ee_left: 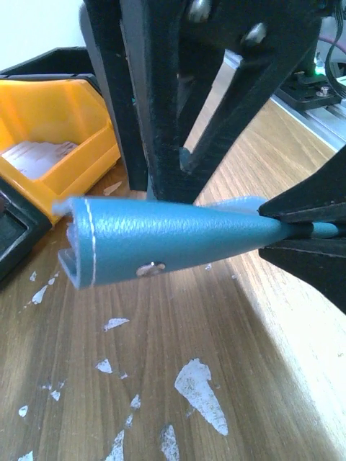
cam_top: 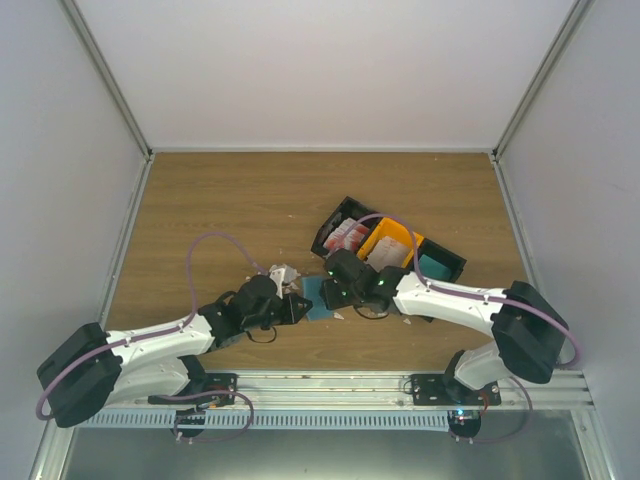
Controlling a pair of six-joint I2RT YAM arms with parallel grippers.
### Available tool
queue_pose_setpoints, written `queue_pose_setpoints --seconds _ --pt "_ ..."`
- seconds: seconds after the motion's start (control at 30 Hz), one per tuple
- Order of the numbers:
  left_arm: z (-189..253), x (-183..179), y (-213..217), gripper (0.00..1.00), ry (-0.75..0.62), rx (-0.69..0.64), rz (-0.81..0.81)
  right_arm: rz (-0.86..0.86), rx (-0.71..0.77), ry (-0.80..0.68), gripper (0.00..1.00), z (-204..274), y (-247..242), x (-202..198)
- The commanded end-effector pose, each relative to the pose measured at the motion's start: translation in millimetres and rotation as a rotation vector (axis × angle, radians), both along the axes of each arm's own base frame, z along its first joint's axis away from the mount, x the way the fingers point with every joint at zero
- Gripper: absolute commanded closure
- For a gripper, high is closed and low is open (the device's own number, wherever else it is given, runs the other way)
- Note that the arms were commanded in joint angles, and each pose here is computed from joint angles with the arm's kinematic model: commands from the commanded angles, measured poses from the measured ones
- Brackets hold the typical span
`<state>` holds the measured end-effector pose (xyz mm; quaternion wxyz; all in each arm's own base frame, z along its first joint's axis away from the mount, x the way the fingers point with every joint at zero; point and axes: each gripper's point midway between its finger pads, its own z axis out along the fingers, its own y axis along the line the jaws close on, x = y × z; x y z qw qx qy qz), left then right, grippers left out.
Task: Put the credit cards into the card holder
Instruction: Open the card holder at the center of the board.
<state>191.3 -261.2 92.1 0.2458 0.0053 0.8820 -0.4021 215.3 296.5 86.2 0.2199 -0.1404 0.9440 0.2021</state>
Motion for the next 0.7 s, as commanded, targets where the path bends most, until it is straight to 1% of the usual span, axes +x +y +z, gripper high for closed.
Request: queue_pose_setpoints --seconds 0.0,0.17,0.33,0.4,0.43,0.47,0.53,0.6,0.67 --pt "34 16 -8 1.00 -0.101 -0.061 0.021 -0.141 -0.276 0.009 0.70 -33 -65 -2" --pt "29 16 -6 1.00 -0.095 -0.047 0.022 -0.128 -0.179 -0.026 0.68 -15 -55 0" --pt "28 15 -5 1.00 -0.087 -0.044 0.021 -0.052 -0.030 -0.063 0.53 6 -31 -1" --pt "27 14 -5 1.00 -0.084 -0.045 0.021 -0.032 0.014 -0.062 0.49 9 -24 -3" --pt "27 14 -5 1.00 -0.083 -0.046 0.020 -0.030 0.024 -0.059 0.49 8 -23 -4" --pt "27 14 -5 1.00 -0.082 -0.049 0.018 -0.031 0.033 -0.056 0.50 7 -21 -4" --pt "27 13 -6 1.00 -0.079 -0.051 0.012 -0.050 0.036 -0.049 0.56 0 -22 -3" --pt "28 11 -7 1.00 -0.080 -0.054 0.000 -0.072 0.039 -0.033 0.64 -10 -22 -3" --pt "27 11 -7 1.00 -0.078 -0.052 -0.002 -0.089 0.048 -0.029 0.75 -16 -23 -3"
